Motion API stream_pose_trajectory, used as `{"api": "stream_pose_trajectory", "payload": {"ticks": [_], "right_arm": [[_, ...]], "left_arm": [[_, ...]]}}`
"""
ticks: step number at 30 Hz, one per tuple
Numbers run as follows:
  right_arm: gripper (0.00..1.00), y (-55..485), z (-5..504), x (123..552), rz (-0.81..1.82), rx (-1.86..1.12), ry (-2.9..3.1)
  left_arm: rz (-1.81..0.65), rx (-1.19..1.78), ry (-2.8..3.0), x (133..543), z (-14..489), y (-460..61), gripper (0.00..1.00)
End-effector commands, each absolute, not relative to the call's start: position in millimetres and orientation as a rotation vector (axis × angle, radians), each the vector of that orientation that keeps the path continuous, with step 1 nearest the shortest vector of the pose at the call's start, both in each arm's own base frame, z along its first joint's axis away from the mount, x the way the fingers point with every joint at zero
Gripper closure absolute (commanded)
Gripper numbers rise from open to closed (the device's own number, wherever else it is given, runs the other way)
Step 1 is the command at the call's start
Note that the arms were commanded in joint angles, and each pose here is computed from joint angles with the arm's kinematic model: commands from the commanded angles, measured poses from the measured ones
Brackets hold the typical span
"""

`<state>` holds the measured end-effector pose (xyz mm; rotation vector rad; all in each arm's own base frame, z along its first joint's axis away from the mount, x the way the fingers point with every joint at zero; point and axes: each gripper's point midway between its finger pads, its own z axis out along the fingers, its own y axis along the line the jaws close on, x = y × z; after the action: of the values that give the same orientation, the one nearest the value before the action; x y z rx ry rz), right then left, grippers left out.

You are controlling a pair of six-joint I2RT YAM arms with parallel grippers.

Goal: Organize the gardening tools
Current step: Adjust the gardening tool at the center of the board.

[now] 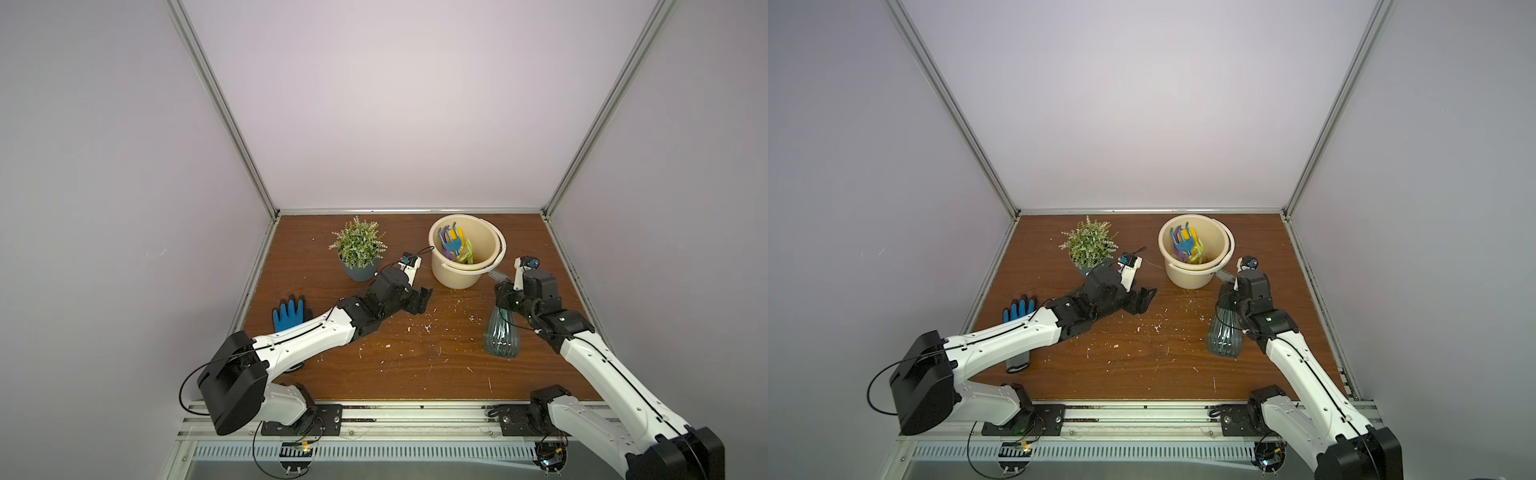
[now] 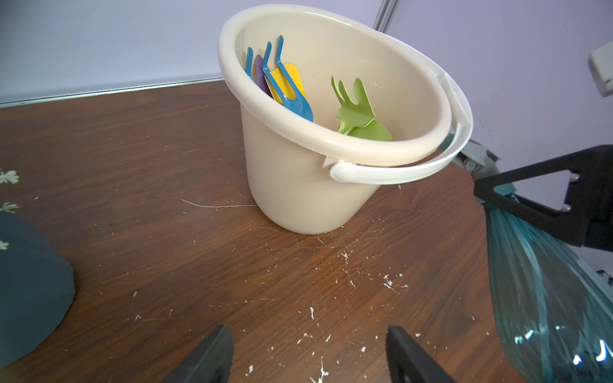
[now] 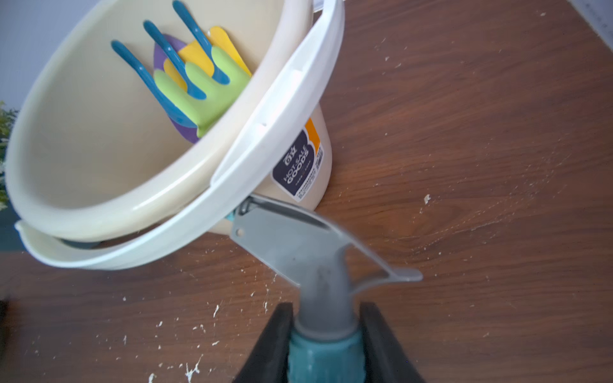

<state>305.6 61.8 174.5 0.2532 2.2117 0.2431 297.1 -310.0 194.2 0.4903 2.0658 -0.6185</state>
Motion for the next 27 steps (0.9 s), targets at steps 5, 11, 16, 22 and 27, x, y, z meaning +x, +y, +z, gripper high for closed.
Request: {"api": "stream_pose_trajectory", "payload": {"ticks": [5, 11, 16, 22, 27], "right_arm": [[0.77, 46.7, 184.3, 313.7, 0.151, 0.301, 2.161], [0.77, 25.8, 152.8, 306.2, 0.059, 0.419, 2.244], [0.77, 2.7, 156.6, 303.8, -0.003, 0.504, 2.213], [0.76, -1.6, 190.6, 306.3, 0.047, 0.488, 2.079], [0.75, 17.0, 234.3, 314.5, 0.192, 0.368, 1.907]], "left_arm": [[-0.645, 0.478, 2.021, 301.3, 213.6, -311.8, 0.23], [-0.639, 0.476, 2.016, 301.9, 214.8, -310.8, 0.23], [-0.649, 0.483, 2.01, 302.0, 217.2, -313.6, 0.23], [-0.695, 0.497, 1.993, 298.6, 223.3, -318.8, 0.21], [-0.757, 0.555, 1.98, 293.8, 226.3, -332.8, 0.2]]}}
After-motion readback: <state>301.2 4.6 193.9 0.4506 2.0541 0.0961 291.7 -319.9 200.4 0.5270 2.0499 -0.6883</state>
